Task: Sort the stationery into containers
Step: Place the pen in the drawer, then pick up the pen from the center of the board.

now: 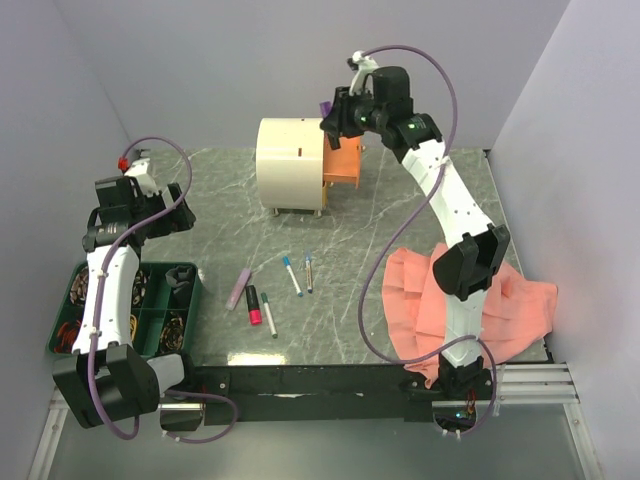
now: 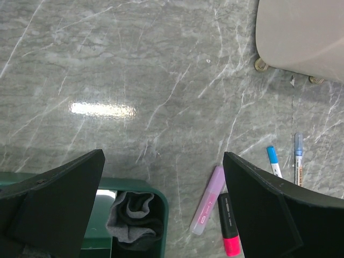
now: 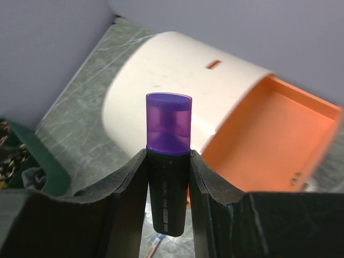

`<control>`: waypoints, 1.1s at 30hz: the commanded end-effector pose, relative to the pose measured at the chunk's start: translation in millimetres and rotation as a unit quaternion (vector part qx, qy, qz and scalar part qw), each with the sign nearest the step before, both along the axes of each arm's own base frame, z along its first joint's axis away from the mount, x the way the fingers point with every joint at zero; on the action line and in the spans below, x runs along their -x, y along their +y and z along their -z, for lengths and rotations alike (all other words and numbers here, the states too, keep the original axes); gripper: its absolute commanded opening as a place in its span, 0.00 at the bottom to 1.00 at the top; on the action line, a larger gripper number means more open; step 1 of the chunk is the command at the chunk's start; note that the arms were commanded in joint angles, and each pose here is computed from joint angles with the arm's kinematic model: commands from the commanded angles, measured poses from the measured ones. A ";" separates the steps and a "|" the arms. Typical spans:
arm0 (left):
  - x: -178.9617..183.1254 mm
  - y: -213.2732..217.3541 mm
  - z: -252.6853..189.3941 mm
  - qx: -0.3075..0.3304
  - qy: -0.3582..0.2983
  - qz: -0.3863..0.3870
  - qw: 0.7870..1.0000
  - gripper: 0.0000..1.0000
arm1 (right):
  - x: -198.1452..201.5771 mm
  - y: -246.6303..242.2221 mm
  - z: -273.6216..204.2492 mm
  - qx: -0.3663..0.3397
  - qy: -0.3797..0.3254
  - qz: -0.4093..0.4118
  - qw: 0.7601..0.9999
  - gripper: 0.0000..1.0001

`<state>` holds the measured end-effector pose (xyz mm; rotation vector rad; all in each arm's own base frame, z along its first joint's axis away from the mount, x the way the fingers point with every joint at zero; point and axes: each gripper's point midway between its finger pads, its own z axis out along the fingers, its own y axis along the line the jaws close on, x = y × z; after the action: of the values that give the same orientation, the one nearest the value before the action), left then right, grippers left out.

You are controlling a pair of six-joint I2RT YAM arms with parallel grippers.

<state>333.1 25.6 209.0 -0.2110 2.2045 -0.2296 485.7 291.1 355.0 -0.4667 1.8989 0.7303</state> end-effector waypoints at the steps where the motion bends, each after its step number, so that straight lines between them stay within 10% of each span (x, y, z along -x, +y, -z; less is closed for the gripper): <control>1: -1.6 2.2 -12.6 -0.014 -0.011 0.003 1.000 0.99 | -30.2 -27.5 -10.8 -0.033 -0.006 0.057 0.998 0.22; 9: 0.2 -2.9 -6.3 -0.011 0.001 0.024 1.000 0.99 | -64.4 -49.7 18.8 -0.030 0.018 0.084 0.996 0.22; 18: 11.2 -24.8 10.5 0.031 0.037 0.061 0.997 0.99 | -69.4 -48.5 16.5 -0.067 0.024 0.077 0.994 0.60; 33: 45.4 -103.1 84.0 0.053 0.180 0.140 0.972 0.90 | 8.4 -88.5 -67.6 -0.099 -0.036 0.083 0.991 0.63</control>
<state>287.0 -66.6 139.3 -0.0054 2.5150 -0.4954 504.1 226.9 361.7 -0.2115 1.9027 0.7814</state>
